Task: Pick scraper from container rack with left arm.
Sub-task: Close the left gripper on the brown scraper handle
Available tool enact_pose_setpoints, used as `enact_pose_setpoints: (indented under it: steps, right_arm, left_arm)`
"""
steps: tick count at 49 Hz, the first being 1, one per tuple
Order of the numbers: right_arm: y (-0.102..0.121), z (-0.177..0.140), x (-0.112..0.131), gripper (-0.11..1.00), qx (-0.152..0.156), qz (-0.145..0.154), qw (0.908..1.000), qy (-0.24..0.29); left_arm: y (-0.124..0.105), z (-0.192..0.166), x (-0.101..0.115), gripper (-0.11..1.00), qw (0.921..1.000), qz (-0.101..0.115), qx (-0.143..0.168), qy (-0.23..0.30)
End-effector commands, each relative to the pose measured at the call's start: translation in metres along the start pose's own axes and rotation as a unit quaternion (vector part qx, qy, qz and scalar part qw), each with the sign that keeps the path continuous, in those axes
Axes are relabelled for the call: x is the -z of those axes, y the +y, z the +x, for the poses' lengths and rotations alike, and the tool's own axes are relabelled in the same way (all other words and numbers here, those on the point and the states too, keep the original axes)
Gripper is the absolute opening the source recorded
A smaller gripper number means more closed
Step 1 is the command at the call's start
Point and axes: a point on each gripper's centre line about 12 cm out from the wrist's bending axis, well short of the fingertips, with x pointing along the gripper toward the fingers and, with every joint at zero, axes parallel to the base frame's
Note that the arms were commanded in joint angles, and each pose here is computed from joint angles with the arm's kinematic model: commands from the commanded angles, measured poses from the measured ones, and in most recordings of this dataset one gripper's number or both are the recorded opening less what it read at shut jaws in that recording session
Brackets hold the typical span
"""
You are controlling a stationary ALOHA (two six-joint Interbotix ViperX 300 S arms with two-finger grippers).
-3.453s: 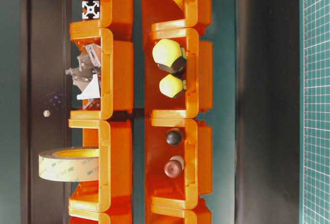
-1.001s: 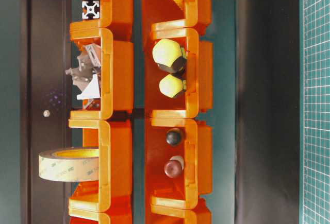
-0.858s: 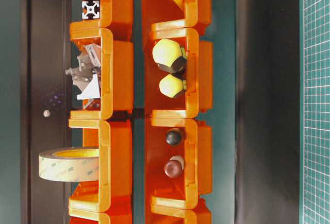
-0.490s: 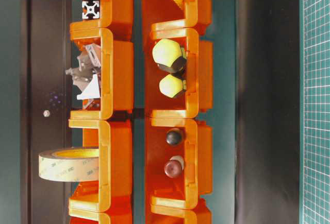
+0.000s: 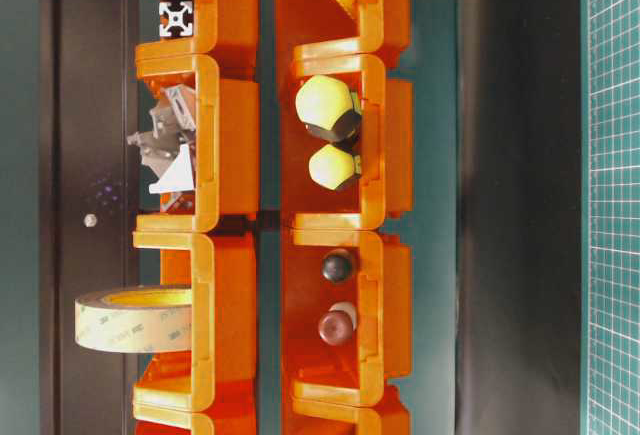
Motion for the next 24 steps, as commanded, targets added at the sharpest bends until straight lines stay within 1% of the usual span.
enact_pose_setpoints:
  steps: [1,10,12,14,17,24]
  right_arm:
    - [0.0,0.001,-0.005,0.0,0.0,0.002,1.0,-0.005]
    - [0.0,0.001,-0.003,0.0,0.0,0.002,1.0,-0.003]
    - [0.0,0.001,-0.003,0.0,0.001,0.002,1.0,-0.002]
    - [0.0,0.001,-0.002,0.0,0.001,0.002,1.0,-0.002]
    - [0.0,0.001,-0.001,0.0,0.001,0.002,1.0,-0.001]
    - [0.0,0.001,-0.001,0.0,0.002,0.002,1.0,-0.001]
  left_arm:
    - [0.009,-0.024,-0.02,0.32,0.9996,-0.019,-0.005,-0.021]
    - [0.012,-0.063,-0.041,0.25,0.9985,-0.024,-0.002,-0.049]
    - [0.013,-0.072,-0.044,0.22,0.9982,-0.023,0.0,-0.056]
    - [0.013,-0.081,-0.047,0.22,0.998,-0.02,0.002,-0.06]
    - [0.012,-0.093,-0.05,0.2,0.9976,-0.009,0.006,-0.068]
    - [0.013,-0.123,-0.061,0.2,0.9949,0.024,0.019,-0.096]
